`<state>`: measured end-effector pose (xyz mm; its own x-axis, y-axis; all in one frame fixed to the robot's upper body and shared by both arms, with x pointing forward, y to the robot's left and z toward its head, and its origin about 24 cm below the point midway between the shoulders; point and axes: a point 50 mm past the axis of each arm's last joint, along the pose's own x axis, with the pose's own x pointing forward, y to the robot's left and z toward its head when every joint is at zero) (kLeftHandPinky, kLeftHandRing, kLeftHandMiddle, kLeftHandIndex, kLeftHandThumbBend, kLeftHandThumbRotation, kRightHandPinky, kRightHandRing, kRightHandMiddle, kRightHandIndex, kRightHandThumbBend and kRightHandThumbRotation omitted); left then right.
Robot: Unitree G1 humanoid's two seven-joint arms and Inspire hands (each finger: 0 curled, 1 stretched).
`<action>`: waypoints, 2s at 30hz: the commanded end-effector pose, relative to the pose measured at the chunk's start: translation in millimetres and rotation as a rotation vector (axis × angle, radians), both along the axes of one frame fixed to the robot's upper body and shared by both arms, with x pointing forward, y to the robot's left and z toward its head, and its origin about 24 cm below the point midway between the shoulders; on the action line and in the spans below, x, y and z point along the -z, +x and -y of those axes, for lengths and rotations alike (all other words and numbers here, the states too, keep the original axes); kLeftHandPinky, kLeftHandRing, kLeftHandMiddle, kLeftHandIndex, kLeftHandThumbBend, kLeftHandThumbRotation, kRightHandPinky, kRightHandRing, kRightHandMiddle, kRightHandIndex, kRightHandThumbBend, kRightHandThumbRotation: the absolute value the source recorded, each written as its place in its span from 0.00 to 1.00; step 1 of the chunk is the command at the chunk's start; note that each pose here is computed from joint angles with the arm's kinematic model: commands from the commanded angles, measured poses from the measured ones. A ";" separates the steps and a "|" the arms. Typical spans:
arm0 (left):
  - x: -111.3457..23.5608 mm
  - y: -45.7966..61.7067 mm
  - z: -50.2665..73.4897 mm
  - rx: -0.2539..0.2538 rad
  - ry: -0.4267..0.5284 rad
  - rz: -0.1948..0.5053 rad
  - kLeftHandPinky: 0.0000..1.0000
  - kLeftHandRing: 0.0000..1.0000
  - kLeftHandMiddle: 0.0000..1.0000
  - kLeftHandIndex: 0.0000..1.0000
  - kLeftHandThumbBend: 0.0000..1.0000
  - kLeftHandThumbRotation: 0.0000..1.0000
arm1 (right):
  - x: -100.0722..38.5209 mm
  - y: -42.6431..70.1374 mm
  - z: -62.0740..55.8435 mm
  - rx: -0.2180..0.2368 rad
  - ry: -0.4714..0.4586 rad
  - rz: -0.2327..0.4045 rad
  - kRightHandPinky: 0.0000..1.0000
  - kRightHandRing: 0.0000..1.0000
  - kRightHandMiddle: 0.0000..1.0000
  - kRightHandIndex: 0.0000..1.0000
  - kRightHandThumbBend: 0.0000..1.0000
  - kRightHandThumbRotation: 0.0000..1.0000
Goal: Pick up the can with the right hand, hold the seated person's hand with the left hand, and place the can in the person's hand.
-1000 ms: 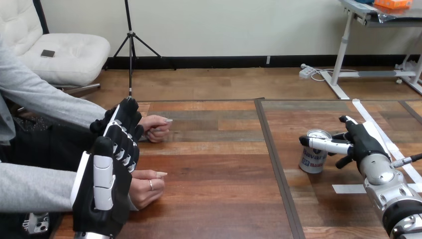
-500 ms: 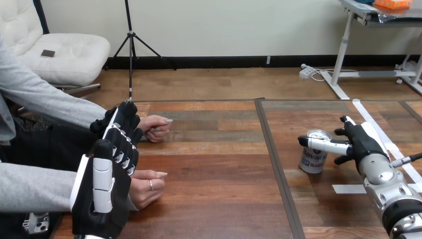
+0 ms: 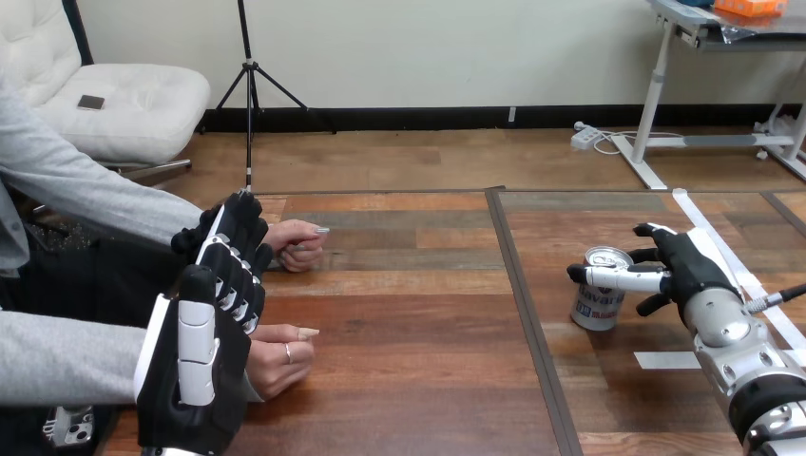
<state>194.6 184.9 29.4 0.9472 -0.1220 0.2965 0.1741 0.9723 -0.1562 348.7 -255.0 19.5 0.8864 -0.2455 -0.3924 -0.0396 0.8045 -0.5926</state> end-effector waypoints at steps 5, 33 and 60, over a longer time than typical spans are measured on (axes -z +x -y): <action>-16.3 8.4 3.5 0.020 -0.011 0.087 1.00 1.00 0.99 0.96 0.74 0.98 | -36.0 25.5 -13.5 -0.057 0.005 0.084 0.47 0.77 0.86 0.90 1.00 0.24; -19.7 8.6 2.1 0.014 0.003 0.090 1.00 1.00 0.99 0.96 0.75 0.96 | -28.8 23.3 -18.4 -0.066 -0.047 0.058 0.34 0.56 0.65 0.84 1.00 0.16; -23.0 8.4 2.2 0.003 -0.004 0.079 1.00 1.00 0.99 0.93 0.76 0.97 | -25.8 21.2 -16.8 -0.111 -0.076 0.016 0.32 0.54 0.63 0.80 1.00 0.13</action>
